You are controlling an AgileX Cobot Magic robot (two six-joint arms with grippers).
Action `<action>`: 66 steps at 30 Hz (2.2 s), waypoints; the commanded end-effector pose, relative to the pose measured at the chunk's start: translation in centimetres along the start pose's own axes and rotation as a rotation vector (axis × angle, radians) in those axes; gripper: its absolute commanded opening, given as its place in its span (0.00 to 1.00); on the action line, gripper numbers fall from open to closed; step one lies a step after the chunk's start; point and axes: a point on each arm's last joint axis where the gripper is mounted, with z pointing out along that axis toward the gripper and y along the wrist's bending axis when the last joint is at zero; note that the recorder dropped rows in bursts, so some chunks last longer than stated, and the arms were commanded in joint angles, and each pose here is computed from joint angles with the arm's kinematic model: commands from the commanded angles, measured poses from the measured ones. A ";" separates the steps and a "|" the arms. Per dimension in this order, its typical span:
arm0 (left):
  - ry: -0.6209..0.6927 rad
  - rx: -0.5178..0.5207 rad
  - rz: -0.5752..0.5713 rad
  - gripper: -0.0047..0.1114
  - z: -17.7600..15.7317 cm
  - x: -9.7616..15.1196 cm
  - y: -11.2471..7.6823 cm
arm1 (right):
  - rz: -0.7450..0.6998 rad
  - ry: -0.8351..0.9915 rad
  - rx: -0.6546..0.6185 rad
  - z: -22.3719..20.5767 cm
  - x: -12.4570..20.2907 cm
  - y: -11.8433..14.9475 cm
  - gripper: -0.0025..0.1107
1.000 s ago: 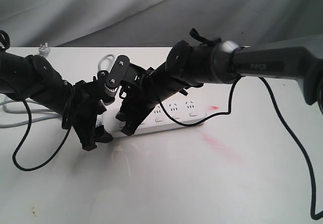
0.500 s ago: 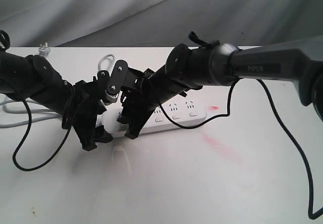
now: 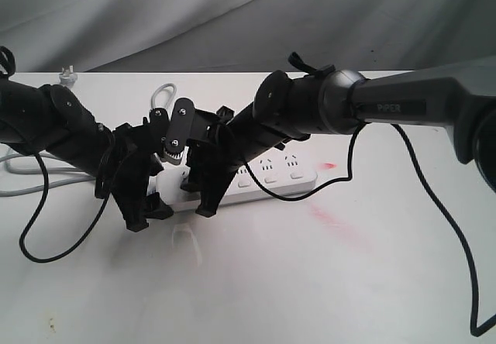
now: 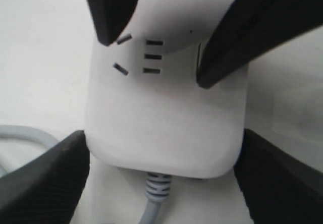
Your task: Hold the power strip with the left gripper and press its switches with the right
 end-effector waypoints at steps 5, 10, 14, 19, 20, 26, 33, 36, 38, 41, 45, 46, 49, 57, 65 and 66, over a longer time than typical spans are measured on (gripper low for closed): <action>0.008 -0.025 0.018 0.60 0.0 0.1 0.3 | -0.053 0.004 0.002 0.1 0.0 0.0 0.38; 0.008 -0.025 0.018 0.60 0.0 0.1 0.3 | -0.070 0.020 -0.018 1.0 0.7 0.3 0.38; 0.008 -0.025 0.018 0.60 0.0 0.1 0.3 | -0.090 0.035 -0.057 1.8 1.3 0.7 0.38; 0.008 -0.025 0.018 0.60 0.0 0.1 0.3 | -0.091 0.039 -0.063 2.0 1.5 0.8 0.38; 0.008 -0.025 0.018 0.60 0.0 0.1 0.3 | -0.091 0.039 -0.065 2.0 1.5 0.8 0.38; 0.008 -0.025 0.018 0.60 0.0 0.1 0.3 | -0.120 0.060 -0.086 2.3 1.9 1.1 0.38; 0.008 -0.025 0.018 0.60 0.0 0.1 0.3 | -0.114 0.076 -0.117 2.8 2.6 1.7 0.43; 0.008 -0.025 0.018 0.60 0.0 0.1 0.3 | -0.116 0.078 -0.122 2.8 2.7 1.7 0.44; 0.008 -0.025 0.018 0.60 0.0 0.1 0.3 | -0.116 0.078 -0.120 2.8 2.7 1.7 0.44; 0.008 -0.025 0.018 0.60 0.0 0.1 0.3 | -0.115 0.081 -0.122 3.0 2.8 1.7 0.43; 0.008 -0.025 0.018 0.60 0.0 0.1 0.3 | -0.121 0.093 -0.125 3.3 3.2 1.8 0.43; 0.008 -0.025 0.018 0.60 0.0 0.1 0.3 | -0.125 0.095 -0.125 3.3 3.3 1.8 0.43; 0.008 -0.025 0.018 0.60 0.0 0.1 0.3 | -0.125 0.106 -0.120 3.2 3.7 1.4 0.43; 0.008 -0.025 0.018 0.60 0.0 0.1 0.3 | -0.112 0.123 -0.132 3.9 4.7 1.5 0.43; 0.008 -0.025 0.018 0.60 0.0 0.1 0.3 | -0.063 0.119 -0.116 3.9 4.7 1.3 0.43; 0.008 -0.025 0.018 0.60 0.0 0.1 0.3 | -0.066 0.113 -0.109 3.6 4.5 1.1 0.43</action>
